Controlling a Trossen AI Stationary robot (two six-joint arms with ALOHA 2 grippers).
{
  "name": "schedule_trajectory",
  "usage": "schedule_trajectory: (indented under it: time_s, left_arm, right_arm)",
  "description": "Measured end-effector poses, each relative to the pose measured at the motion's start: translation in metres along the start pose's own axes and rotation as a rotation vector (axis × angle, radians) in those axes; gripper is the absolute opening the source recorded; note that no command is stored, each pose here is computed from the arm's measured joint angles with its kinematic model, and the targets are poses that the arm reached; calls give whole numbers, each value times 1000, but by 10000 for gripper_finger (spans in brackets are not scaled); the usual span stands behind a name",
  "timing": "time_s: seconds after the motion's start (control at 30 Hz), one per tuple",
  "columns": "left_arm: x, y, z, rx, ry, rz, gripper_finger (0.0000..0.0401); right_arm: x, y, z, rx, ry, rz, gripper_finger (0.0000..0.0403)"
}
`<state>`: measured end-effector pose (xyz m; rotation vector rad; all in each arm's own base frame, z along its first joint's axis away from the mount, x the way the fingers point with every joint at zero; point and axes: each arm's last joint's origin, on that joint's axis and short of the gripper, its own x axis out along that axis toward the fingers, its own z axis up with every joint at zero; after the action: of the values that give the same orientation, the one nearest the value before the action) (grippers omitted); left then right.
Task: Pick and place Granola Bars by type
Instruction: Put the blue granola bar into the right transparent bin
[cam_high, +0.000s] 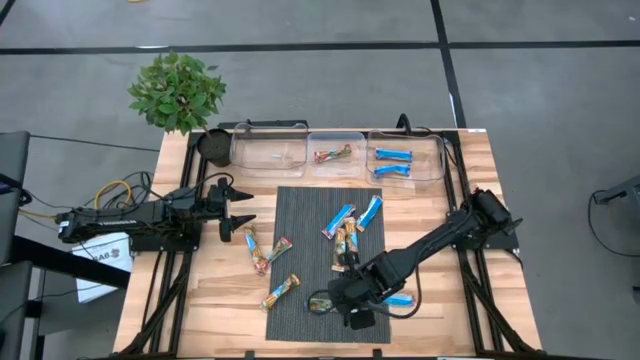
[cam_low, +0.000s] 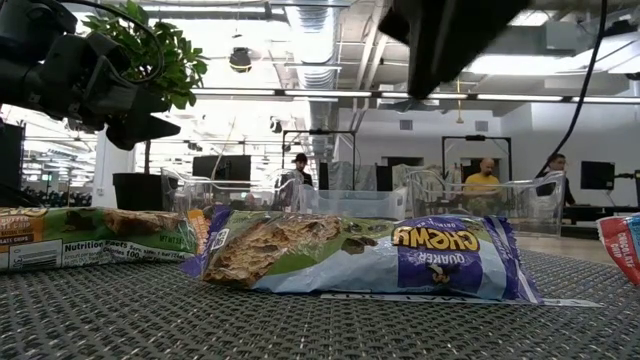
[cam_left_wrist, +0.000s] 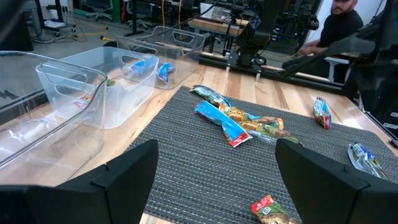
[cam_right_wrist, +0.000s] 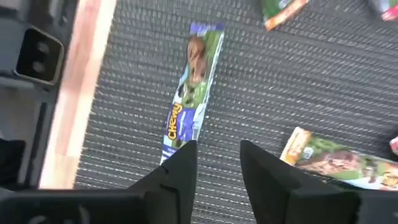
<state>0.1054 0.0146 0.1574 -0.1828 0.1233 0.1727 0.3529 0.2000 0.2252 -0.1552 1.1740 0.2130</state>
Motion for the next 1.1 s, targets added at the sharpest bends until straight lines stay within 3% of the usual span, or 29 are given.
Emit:
schedule_trajectory:
  time_s: [0.2, 0.43, 0.53, 0.67, 0.9, 1.1]
  left_arm:
    - [0, 0, 0, 0, 0, 0, 318]
    - [0, 0, 0, 0, 0, 0, 318]
    - [0, 0, 0, 0, 0, 0, 318]
    - [0, 0, 0, 0, 0, 0, 318]
    - [0, 0, 0, 0, -1, 0, 318]
    - [0, 0, 0, 0, 0, 0, 318]
  right_arm:
    - [22, 1, -1, -1, 36, -11, 178]
    - [24, 2, -1, 6, 42, -4, 230]
    - [26, 1, -3, 7, 46, -5, 232]
    - [53, 4, -8, 3, 106, -10, 227]
    - [77, 10, -6, 6, 92, 70, 224]
    - [78, 11, -3, 20, 68, 72, 222]
